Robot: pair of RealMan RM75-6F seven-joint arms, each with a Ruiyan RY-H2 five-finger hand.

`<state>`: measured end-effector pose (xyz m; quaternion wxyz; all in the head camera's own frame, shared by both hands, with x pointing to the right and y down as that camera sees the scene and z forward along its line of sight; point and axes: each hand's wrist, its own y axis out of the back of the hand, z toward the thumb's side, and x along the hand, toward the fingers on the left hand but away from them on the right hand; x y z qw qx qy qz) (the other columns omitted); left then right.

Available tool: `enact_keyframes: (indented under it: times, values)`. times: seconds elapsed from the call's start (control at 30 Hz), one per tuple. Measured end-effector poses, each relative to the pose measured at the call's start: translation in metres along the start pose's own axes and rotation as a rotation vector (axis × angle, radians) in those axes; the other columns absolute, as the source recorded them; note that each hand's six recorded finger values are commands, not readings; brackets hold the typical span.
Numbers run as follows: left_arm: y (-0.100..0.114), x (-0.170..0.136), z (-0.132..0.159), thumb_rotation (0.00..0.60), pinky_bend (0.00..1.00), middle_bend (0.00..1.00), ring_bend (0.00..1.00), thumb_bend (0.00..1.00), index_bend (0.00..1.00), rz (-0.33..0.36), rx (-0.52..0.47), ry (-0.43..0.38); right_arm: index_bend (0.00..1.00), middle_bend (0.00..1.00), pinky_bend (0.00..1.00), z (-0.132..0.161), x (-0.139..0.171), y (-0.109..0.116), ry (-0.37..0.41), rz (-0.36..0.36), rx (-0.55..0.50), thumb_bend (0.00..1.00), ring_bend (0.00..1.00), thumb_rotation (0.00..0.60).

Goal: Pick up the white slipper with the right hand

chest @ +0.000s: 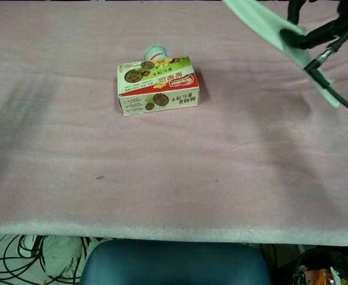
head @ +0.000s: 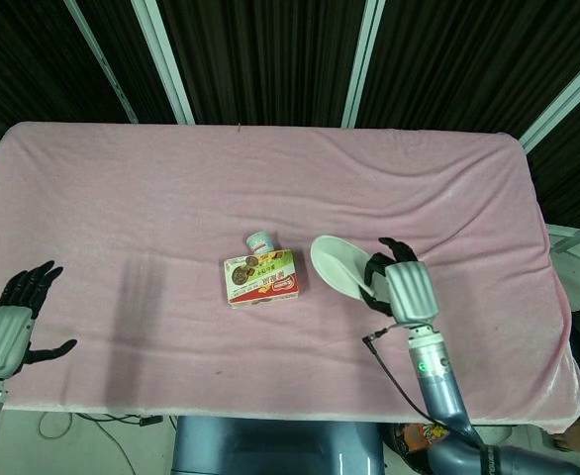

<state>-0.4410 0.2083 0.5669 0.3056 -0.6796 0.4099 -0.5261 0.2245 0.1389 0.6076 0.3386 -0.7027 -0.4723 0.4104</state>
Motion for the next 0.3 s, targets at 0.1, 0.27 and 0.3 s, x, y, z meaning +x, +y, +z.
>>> enact_keyframes:
  times: [0.1, 0.27, 0.3]
  values:
    - [0.000, -0.001, 0.000, 0.600, 0.00, 0.00, 0.00, 0.00, 0.00, 0.001, 0.006, 0.000, 0.69, 0.54, 0.23, -0.001, 0.020, 0.024, 0.033, -0.030, -0.040, 0.55, 0.21, 0.600]
    - [-0.001, -0.002, 0.000, 0.600, 0.00, 0.00, 0.00, 0.00, 0.00, 0.001, 0.015, 0.002, 0.69, 0.53, 0.23, 0.003, 0.055, 0.051, 0.079, -0.054, -0.100, 0.55, 0.21, 0.600]
    - [-0.001, -0.002, 0.000, 0.600, 0.00, 0.00, 0.00, 0.00, 0.00, 0.001, 0.016, 0.003, 0.69, 0.53, 0.23, 0.003, 0.063, 0.055, 0.083, -0.055, -0.114, 0.55, 0.21, 0.600]
